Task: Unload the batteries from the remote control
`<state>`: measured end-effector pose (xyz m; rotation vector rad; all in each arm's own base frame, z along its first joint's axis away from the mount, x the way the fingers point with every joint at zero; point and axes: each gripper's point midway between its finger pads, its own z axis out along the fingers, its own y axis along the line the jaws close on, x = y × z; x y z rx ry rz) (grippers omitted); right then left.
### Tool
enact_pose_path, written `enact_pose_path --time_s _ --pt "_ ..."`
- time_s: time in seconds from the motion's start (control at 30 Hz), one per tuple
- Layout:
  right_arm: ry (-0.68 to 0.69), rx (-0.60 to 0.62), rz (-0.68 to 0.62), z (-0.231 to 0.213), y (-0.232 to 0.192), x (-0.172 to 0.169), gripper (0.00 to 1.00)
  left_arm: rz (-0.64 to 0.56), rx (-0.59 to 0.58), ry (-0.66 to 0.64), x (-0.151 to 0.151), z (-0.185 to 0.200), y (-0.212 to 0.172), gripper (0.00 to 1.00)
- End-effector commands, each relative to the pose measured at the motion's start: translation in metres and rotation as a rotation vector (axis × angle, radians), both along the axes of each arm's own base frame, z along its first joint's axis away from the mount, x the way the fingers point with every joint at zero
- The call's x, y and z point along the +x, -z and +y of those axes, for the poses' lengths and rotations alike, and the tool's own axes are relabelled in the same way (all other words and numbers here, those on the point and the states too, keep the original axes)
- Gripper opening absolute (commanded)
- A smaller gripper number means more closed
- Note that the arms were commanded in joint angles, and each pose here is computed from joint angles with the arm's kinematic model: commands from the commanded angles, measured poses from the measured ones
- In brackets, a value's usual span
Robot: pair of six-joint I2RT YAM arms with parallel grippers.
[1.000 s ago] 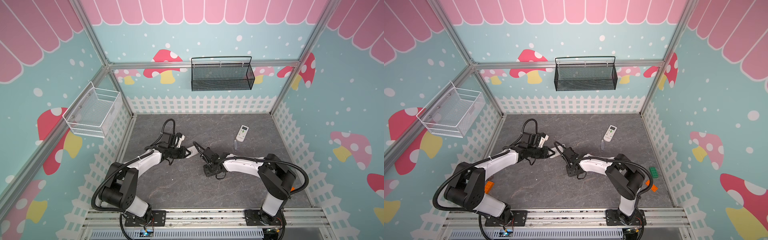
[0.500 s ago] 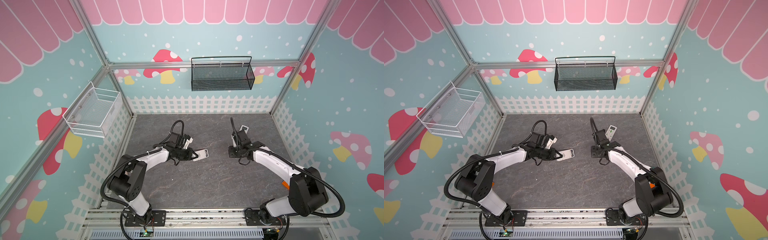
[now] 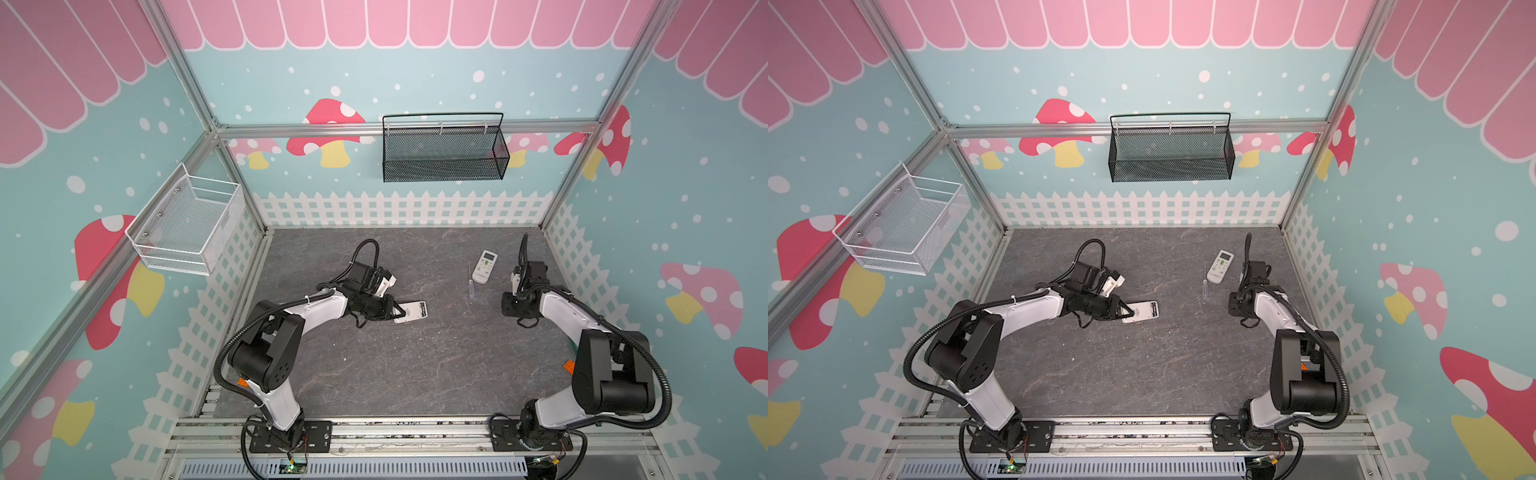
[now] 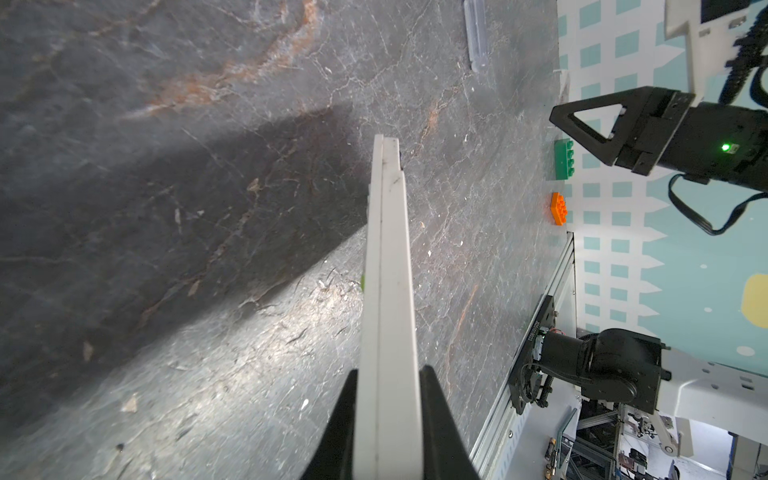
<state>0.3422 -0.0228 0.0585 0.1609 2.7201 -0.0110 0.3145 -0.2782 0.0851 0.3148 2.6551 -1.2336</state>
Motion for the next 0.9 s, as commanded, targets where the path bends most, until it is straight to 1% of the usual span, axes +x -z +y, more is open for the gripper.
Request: enact_pose_path --time_s 0.0,0.03,0.13,0.3,0.43,0.53,0.63,0.7,0.73,0.77,0.8,0.87 --pt "-0.037 0.007 0.017 0.000 0.012 -0.001 0.39 0.059 0.043 -0.015 -0.002 0.006 0.014 0.23" --pt "-0.035 0.008 0.023 -0.001 0.016 -0.001 0.39 0.060 0.058 -0.022 -0.001 0.008 0.016 0.26" --pt "-0.035 0.007 0.041 -0.002 0.024 -0.002 0.40 0.061 0.095 -0.045 0.001 0.016 0.022 0.29" --pt "-0.037 0.007 0.053 -0.002 0.030 -0.003 0.48 0.063 0.134 -0.074 0.003 0.026 0.029 0.34" --pt "-0.041 0.012 0.038 0.000 0.021 -0.001 0.55 0.052 0.178 -0.097 0.007 0.032 0.033 0.40" --pt "-0.048 0.030 0.004 0.004 0.004 0.004 0.58 0.035 0.202 -0.117 0.011 0.039 0.031 0.44" --pt "-0.064 0.049 -0.047 0.016 -0.014 0.011 0.58 -0.012 0.217 -0.130 0.017 0.044 0.021 0.53" --pt "-0.082 0.060 -0.067 0.025 -0.023 0.016 0.57 -0.056 0.235 -0.129 0.019 0.048 0.014 0.57" --pt "-0.088 0.068 -0.075 0.030 -0.026 0.020 0.57 -0.082 0.245 -0.127 0.021 0.050 0.010 0.61" --pt "-0.094 0.077 -0.082 0.034 -0.029 0.024 0.57 -0.098 0.253 -0.151 0.027 0.060 0.008 0.64" --pt "-0.096 0.085 -0.086 0.038 -0.029 0.029 0.56 -0.123 0.260 -0.150 0.028 0.062 0.004 0.67" --pt "-0.107 0.095 -0.089 0.048 -0.029 0.039 0.55 -0.174 0.279 -0.146 0.030 0.067 -0.003 0.76"
